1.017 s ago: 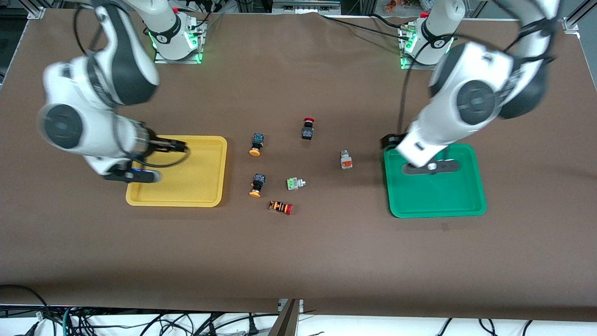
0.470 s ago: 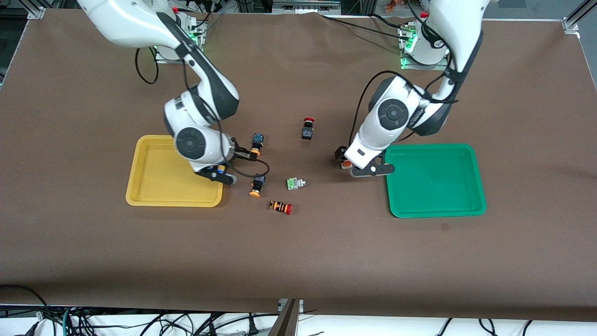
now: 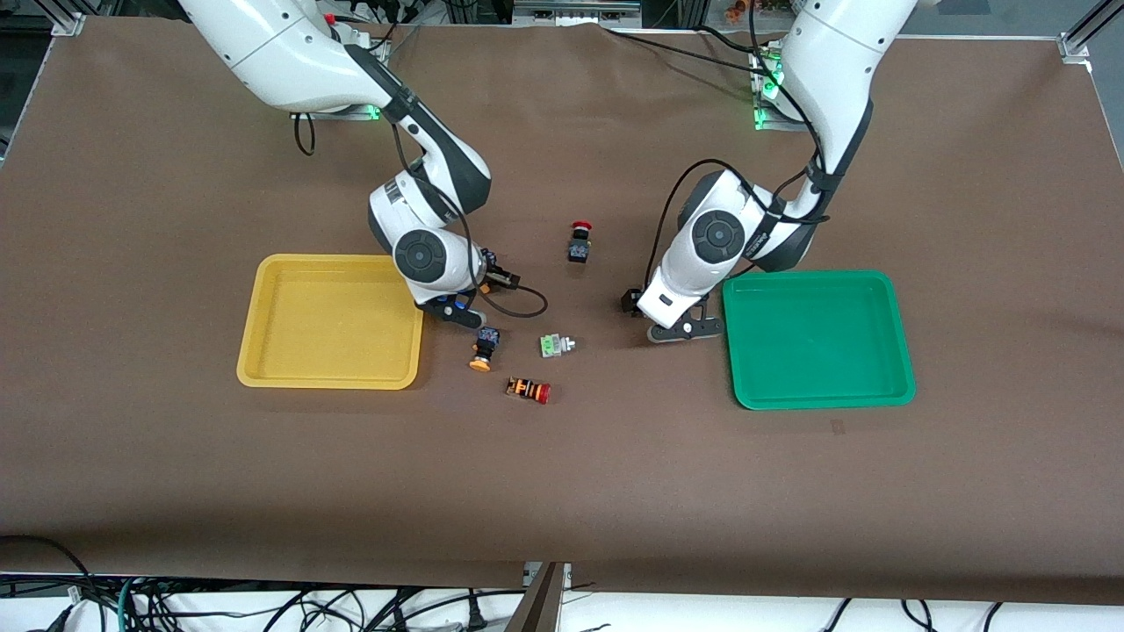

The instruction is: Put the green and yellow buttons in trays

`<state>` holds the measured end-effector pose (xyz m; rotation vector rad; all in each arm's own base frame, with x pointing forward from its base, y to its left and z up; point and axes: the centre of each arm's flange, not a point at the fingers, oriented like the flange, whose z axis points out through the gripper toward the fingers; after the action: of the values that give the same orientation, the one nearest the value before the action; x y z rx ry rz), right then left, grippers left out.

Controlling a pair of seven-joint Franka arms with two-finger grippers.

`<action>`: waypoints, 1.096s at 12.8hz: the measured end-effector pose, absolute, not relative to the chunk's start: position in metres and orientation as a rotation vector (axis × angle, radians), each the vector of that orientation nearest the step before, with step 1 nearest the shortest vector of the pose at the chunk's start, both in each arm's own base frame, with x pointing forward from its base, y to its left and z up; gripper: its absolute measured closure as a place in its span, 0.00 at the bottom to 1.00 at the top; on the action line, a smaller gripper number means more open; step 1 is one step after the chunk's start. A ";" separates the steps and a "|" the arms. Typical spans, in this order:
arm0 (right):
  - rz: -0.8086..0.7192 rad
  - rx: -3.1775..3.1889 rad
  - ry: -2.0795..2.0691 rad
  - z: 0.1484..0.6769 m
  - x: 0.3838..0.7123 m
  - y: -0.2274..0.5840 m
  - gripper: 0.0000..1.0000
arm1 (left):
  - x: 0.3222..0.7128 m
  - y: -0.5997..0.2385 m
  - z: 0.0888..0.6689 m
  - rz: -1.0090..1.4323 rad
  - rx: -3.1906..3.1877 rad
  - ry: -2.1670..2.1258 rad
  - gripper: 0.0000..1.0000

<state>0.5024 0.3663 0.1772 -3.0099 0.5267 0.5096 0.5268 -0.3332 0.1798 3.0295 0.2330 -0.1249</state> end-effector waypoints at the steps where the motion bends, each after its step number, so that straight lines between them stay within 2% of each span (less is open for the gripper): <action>1: 0.513 -3.012 0.527 0.173 0.499 0.365 0.36 | 0.523 -0.336 0.173 -0.137 3.033 0.229 0.16; 3: 0.523 -3.016 0.530 0.169 0.496 0.363 0.57 | 0.522 -0.338 0.171 -0.153 3.039 0.224 0.39; 4: 0.517 -3.015 0.530 0.171 0.497 0.363 0.58 | 0.523 -0.337 0.174 -0.180 3.050 0.225 0.52; 5: 0.503 -3.017 0.520 0.178 0.502 0.361 0.58 | 0.525 -0.334 0.179 -0.217 3.066 0.228 0.59; 7: 0.514 -3.056 0.447 0.209 0.527 0.334 0.58 | 0.541 -0.319 0.210 -0.299 3.097 0.232 0.59; 9: 0.528 -3.098 0.336 0.234 0.563 0.269 0.58 | 0.566 -0.278 0.258 -0.394 3.111 0.167 0.59; 11: 0.530 -3.121 0.239 0.231 0.589 0.196 0.58 | 0.589 -0.217 0.286 -0.428 3.095 0.061 0.59; 14: 0.579 -3.142 0.110 0.206 0.603 0.106 0.58 | 0.605 -0.137 0.252 -0.478 3.143 -0.087 0.59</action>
<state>0.6032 0.1062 0.2065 -3.1422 0.1099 0.5795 0.6046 -0.1365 0.2517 3.1430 -0.0869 -0.4775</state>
